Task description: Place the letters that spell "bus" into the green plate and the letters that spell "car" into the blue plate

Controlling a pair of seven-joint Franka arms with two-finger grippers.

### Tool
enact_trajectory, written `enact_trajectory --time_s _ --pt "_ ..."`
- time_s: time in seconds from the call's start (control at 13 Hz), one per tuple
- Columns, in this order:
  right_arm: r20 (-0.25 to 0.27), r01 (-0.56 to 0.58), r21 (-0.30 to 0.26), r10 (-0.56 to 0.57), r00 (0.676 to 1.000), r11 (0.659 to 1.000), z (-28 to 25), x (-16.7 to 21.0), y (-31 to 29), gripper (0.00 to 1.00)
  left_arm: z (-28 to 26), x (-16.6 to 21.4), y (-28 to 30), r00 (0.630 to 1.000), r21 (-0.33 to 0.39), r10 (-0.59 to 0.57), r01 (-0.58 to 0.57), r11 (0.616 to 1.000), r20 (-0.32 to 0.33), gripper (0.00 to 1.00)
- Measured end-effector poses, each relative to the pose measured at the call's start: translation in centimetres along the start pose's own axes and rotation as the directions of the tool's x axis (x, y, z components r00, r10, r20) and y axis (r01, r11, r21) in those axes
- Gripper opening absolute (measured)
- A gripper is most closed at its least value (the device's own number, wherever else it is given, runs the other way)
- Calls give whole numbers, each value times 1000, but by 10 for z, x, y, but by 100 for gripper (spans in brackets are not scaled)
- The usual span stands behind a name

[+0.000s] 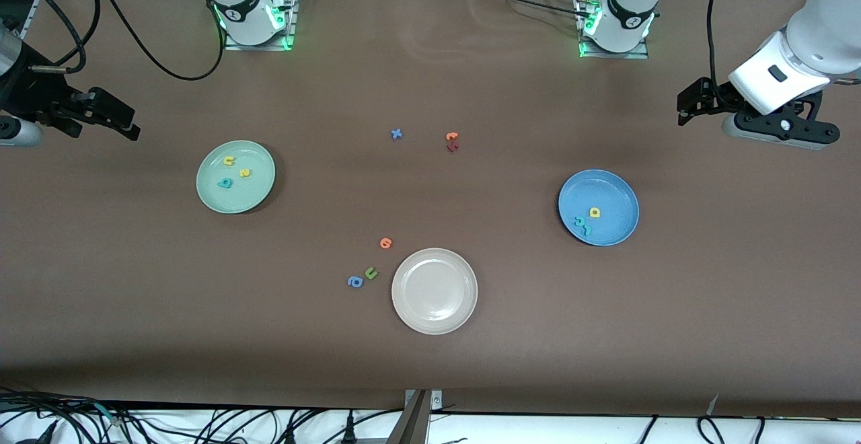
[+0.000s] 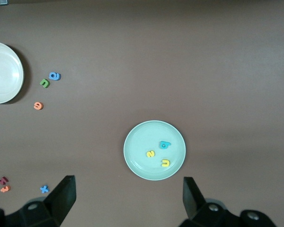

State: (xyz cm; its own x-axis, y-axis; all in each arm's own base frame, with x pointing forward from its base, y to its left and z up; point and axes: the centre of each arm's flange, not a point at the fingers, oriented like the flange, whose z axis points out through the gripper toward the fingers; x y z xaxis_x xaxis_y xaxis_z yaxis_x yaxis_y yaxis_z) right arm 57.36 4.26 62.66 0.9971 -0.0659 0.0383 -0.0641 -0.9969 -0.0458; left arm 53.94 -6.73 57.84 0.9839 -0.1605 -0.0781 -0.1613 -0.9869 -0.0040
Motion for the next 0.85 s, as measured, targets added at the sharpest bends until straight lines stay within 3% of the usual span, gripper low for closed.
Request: enact_trajectory --time_s 0.46,0.85 --pt "-12 6 1 -6 1000 1000 1 2 -4 100 63 29 16 992 -9 14 -13 1000 127 100" --pt "-13 18 2 -18 1000 1000 4 3 -12 100 98 50 -10 983 -17 -37 40 999 181 100"
